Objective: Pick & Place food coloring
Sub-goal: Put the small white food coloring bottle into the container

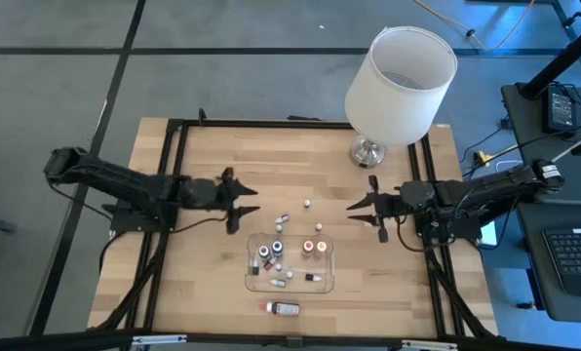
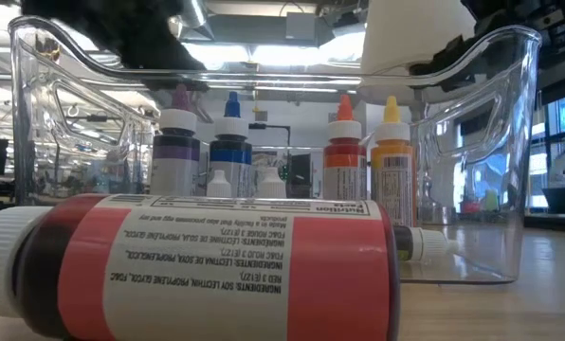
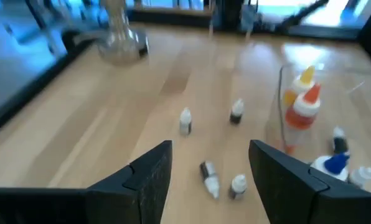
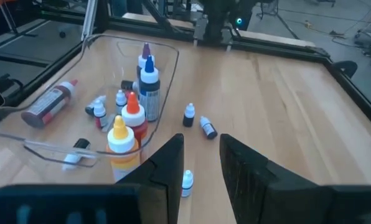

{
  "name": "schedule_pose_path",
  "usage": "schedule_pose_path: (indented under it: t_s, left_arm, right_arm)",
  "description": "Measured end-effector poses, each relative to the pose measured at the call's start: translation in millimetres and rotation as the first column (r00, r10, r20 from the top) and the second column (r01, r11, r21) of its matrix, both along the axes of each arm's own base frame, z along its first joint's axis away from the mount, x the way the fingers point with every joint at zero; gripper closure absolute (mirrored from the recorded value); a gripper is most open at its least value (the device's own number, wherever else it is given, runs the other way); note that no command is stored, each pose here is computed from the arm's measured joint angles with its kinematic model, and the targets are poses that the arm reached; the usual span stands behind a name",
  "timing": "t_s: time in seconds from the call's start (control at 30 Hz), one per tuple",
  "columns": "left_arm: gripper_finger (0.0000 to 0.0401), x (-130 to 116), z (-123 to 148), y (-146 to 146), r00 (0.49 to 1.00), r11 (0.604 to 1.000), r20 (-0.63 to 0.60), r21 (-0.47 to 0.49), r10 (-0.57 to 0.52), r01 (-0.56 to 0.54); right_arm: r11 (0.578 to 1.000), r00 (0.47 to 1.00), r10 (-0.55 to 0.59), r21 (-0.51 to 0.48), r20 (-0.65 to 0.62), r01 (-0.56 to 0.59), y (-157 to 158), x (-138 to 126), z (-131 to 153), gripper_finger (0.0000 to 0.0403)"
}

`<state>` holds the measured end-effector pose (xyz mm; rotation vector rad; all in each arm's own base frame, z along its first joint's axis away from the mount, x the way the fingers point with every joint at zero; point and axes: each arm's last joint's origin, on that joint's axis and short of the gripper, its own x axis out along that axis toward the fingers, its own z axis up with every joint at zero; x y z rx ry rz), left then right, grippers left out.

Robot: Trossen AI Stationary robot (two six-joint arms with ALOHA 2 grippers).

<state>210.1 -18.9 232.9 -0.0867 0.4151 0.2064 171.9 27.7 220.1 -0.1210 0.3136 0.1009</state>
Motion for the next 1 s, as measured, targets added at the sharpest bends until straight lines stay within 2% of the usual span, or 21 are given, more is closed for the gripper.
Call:
schedule_pose_path:
  t_s: [0.17, 0.23, 0.63, 0.8, 1.0]
  left_arm:
    - [0.0196, 25.1, 4.2, 18.9, 0.994, 0.997, -0.092, -0.055, -0.052, 0.047]
    - [0.0196, 36.0, 2.0, 27.1, 0.991, 0.998, -0.127, -0.049, -0.052, 0.046]
    - [0.0195, 92.2, -37.8, 50.5, 0.928, 0.985, -0.330, -0.040, -0.171, 0.167]
    - [0.0195, 106.1, -47.0, 52.1, 0.894, 0.970, -0.395, 0.028, -0.213, 0.243]
    - [0.0194, 112.8, -56.0, 56.5, 0.861, 0.946, -0.476, 0.158, -0.178, 0.282]
  right_arm:
    - [1.000, 1.000, 0.001, -0.004, -0.008, -0.001, 0.1, 0.5, -1.2, 0.0296]
    - [1.000, 1.000, 0.001, -0.005, -0.007, -0.001, 0.2, 0.6, -1.1, 0.0296]
    - [1.000, 1.000, 0.001, -0.007, -0.007, -0.001, 0.2, 0.7, -1.3, 0.0296]
    - [1.000, 1.000, 0.002, -0.008, -0.007, -0.002, 0.2, 0.7, -1.3, 0.0296]
    - [1.000, 1.000, 0.002, -0.007, -0.007, -0.002, 0.2, 0.6, -1.2, 0.0296]
